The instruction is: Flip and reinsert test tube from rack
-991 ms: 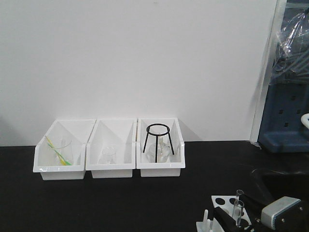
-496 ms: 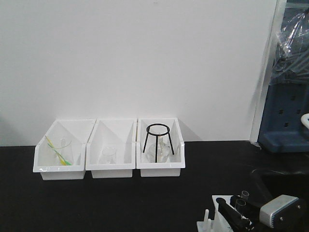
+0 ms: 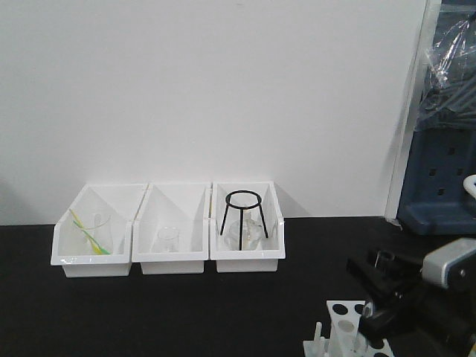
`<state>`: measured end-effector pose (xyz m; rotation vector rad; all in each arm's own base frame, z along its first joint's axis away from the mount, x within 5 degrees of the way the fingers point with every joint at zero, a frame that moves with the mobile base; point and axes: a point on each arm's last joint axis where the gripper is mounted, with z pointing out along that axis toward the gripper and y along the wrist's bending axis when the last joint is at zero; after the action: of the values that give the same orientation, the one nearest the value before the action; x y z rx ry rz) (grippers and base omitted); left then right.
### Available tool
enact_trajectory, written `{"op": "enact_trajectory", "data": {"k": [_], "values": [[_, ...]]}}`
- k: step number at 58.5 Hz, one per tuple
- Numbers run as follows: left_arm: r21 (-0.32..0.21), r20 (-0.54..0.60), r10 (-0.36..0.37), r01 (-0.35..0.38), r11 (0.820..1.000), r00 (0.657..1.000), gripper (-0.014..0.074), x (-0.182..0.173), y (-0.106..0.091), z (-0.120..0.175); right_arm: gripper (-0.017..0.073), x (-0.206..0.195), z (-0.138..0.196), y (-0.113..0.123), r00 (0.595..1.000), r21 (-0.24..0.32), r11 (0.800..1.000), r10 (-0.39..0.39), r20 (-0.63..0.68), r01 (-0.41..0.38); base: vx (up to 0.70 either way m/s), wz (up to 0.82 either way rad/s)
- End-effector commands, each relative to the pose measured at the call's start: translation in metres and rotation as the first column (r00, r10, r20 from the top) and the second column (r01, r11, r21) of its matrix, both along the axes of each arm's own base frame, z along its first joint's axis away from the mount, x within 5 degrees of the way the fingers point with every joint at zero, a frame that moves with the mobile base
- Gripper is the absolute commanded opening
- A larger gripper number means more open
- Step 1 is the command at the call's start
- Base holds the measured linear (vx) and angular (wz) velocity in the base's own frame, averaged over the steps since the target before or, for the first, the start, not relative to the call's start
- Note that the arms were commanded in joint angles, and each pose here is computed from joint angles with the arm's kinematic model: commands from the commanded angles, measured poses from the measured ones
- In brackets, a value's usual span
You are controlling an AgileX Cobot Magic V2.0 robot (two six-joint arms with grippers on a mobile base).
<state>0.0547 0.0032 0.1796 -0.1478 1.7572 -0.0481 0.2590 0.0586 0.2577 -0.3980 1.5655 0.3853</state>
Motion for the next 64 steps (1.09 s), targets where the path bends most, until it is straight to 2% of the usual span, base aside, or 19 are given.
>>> {"op": "enact_trajectory", "data": {"k": [1,12,16,18,20,23,25,27,28,35,37,39,42,45,47,49,52,56,64], "values": [[-0.001,0.094,-0.008,0.008,1.000,0.996,-0.0006,0.001,-0.001,0.008,-0.0012,-0.003,0.060,-0.002,0.992,0.030,0.999,-0.018,0.123,0.014,0.00,0.00],[-0.001,0.094,-0.008,0.008,1.000,0.996,-0.0006,0.001,-0.001,0.008,-0.0012,-0.010,0.117,-0.005,0.977,-0.062,0.996,-0.043,0.209,0.057,0.00,0.00],[-0.001,0.094,-0.008,0.008,1.000,0.996,-0.0006,0.001,-0.001,0.008,-0.0012,-0.012,0.125,-0.002,0.959,-0.264,0.963,0.019,0.284,0.059,0.00,0.00],[-0.001,0.094,-0.008,0.008,1.000,0.996,-0.0006,0.001,-0.001,0.008,-0.0012,-0.013,0.126,0.000,0.941,-0.431,0.900,0.087,0.328,0.067,0.00,0.00],[-0.001,0.094,-0.008,0.008,1.000,0.996,-0.0006,0.001,-0.001,0.008,-0.0010,-0.014,0.125,0.002,0.917,-0.606,0.791,0.179,0.357,0.082,0.00,0.00],[-0.001,0.094,-0.008,0.008,1.000,0.996,-0.0006,0.001,-0.001,0.008,-0.0009,-0.016,0.120,0.004,0.876,-0.814,0.571,0.332,0.348,0.107,0.00,0.00],[-0.001,0.094,-0.008,0.008,1.000,0.996,-0.0006,0.001,-0.001,0.008,-0.0008,-0.017,0.116,0.005,0.855,-0.889,0.441,0.409,0.319,0.121,0.00,0.00],[-0.001,0.094,-0.008,0.008,1.000,0.996,-0.0006,0.001,-0.001,0.008,-0.0008,-0.018,0.114,0.005,0.839,-0.932,0.339,0.465,0.284,0.128,0.00,0.00],[-0.001,0.094,-0.008,0.008,1.000,0.996,-0.0006,0.001,-0.001,0.008,-0.0008,-0.018,0.114,0.005,0.835,-0.936,0.327,0.473,0.282,0.131,0.00,0.00],[-0.001,0.094,-0.008,0.008,1.000,0.996,-0.0006,0.001,-0.001,0.008,-0.0007,-0.018,0.116,0.005,0.838,-0.929,0.345,0.461,0.293,0.135,0.00,0.00],[-0.001,0.094,-0.008,0.008,1.000,0.996,-0.0006,0.001,-0.001,0.008,-0.0007,-0.017,0.118,0.004,0.847,-0.917,0.377,0.437,0.301,0.132,0.00,0.00],[-0.001,0.094,-0.008,0.008,1.000,0.996,-0.0006,0.001,-0.001,0.008,-0.0007,-0.016,0.120,0.002,0.873,-0.882,0.455,0.372,0.316,0.125,0.00,0.00],[-0.001,0.094,-0.008,0.008,1.000,0.996,-0.0006,0.001,-0.001,0.008,-0.0007,-0.012,0.127,-0.003,0.926,-0.739,0.661,0.186,0.329,0.130,0.00,0.00],[-0.001,0.094,-0.008,0.008,1.000,0.996,-0.0006,0.001,-0.001,0.008,-0.0007,-0.008,0.135,-0.016,0.963,-0.469,0.861,-0.083,0.257,0.199,0.00,0.00],[-0.001,0.094,-0.008,0.008,1.000,0.996,-0.0006,0.001,-0.001,0.008,-0.0007,-0.007,0.139,-0.025,0.959,-0.245,0.930,-0.241,0.152,0.272,0.00,0.00],[-0.001,0.094,-0.008,0.008,1.000,0.996,-0.0006,0.001,-0.001,0.008,-0.0007,-0.005,0.138,-0.034,0.934,-0.069,0.932,-0.355,0.030,0.357,0.00,0.00],[-0.001,0.094,-0.008,0.008,1.000,0.996,-0.0006,0.001,-0.001,0.008,-0.0007,-0.005,0.134,-0.043,0.883,0.107,0.880,-0.447,-0.139,0.463,0.00,0.00],[-0.001,0.094,-0.008,0.008,1.000,0.996,-0.0006,0.001,-0.001,0.008,-0.0007,-0.004,0.127,-0.045,0.859,0.137,0.856,-0.467,-0.210,0.499,0.00,0.00],[-0.001,0.094,-0.008,0.008,1.000,0.996,-0.0006,0.001,-0.001,0.008,-0.0007,-0.004,0.118,-0.033,0.932,0.119,0.926,-0.346,-0.107,0.358,0.00,0.00]]}}
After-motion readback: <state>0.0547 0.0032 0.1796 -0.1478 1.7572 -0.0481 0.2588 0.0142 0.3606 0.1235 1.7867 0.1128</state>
